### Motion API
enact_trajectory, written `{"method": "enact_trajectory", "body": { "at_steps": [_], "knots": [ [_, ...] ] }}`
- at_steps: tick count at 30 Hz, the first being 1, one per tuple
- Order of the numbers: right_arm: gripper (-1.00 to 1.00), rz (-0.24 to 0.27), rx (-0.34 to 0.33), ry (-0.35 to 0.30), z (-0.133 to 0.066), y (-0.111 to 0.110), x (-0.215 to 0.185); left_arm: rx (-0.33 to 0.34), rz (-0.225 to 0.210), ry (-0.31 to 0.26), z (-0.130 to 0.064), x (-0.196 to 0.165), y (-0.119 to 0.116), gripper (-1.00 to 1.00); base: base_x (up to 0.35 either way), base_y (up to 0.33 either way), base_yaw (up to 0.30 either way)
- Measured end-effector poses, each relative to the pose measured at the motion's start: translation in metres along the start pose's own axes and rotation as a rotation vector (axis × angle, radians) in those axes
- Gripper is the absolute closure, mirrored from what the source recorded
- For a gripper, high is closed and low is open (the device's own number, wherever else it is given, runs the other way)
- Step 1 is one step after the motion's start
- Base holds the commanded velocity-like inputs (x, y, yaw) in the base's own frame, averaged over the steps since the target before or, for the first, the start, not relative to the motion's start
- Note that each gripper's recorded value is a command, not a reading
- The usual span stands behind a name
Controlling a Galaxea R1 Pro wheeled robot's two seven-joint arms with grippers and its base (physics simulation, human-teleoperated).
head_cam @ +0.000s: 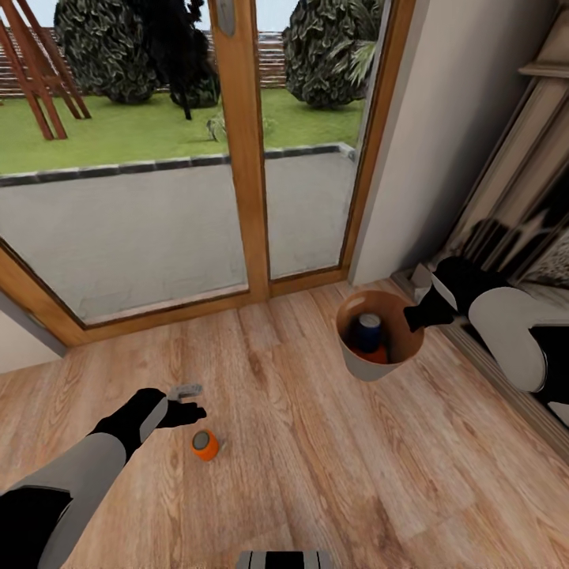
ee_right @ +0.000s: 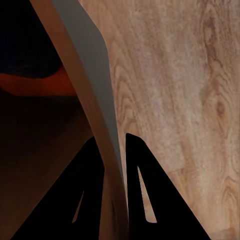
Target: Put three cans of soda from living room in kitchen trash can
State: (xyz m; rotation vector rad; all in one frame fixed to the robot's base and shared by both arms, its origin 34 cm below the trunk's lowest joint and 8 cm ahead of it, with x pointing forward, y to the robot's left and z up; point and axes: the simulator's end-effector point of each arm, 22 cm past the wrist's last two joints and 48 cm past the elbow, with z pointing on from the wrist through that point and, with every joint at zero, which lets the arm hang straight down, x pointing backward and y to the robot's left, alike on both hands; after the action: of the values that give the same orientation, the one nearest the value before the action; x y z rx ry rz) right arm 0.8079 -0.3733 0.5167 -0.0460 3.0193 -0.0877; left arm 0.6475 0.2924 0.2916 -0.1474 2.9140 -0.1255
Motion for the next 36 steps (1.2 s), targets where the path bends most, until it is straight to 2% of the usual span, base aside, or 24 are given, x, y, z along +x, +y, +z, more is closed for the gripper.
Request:
{"method": "enact_trajectory", "body": {
  "at_steps": [18,36],
  "knots": [
    [1.00,-0.005,0.006,0.038,0.021,0.000,0.008,0.002,0.001,0.012,0.011,0.006,0.000,-1.00,0.073,0.000,0.000],
    [1.00,-0.007,0.005,0.066,0.079,0.004,0.028,0.001,-0.002,0.042,0.060,0.036,0.006,-1.00,0.000,0.000,0.000]
  ]
}}
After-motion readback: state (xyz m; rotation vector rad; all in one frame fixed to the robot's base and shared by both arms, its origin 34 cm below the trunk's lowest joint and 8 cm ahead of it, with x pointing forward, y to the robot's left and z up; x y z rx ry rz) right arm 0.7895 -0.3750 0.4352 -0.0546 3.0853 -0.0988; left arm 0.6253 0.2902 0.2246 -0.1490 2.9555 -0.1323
